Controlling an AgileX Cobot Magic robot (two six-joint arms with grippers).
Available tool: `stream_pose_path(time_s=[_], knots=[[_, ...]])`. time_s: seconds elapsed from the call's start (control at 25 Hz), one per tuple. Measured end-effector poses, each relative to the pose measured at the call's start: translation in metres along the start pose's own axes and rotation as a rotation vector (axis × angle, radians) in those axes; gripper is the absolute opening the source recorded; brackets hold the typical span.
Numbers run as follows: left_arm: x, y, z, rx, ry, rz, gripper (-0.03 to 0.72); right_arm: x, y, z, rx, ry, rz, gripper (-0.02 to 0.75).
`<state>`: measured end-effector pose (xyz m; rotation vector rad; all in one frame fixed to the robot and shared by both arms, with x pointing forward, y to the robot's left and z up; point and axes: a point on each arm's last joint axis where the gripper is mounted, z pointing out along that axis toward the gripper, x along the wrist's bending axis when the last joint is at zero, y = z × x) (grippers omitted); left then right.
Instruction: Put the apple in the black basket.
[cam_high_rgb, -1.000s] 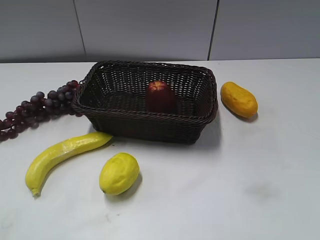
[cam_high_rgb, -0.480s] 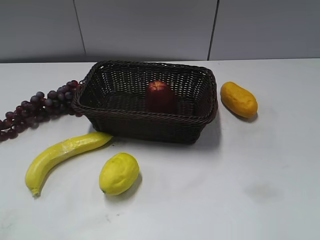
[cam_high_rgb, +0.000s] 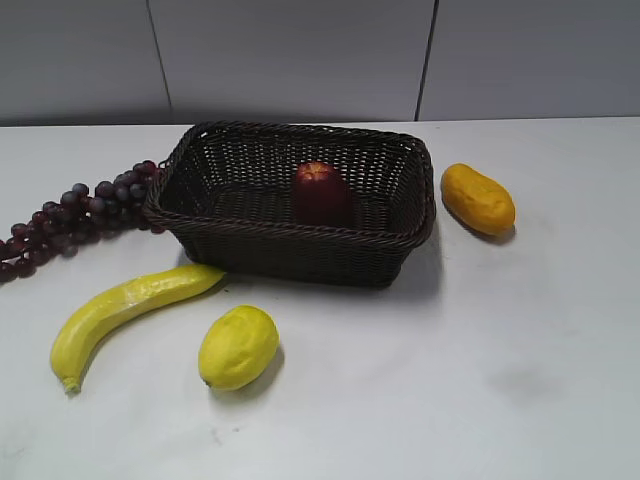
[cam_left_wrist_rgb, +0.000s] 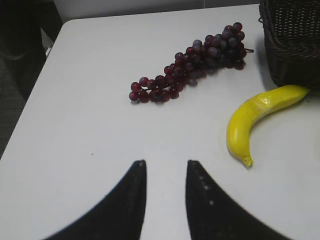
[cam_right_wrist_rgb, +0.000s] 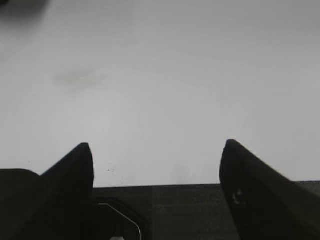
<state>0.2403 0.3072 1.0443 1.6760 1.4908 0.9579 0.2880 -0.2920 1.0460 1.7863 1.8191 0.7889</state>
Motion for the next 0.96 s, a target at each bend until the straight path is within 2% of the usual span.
stream_pose_path(time_s=[0.96], knots=[[0.000,0.000,0.000,0.000,0.000,0.000,0.202,0.001,-0.031,-0.039,-0.320,0.010,-0.018,0.585]])
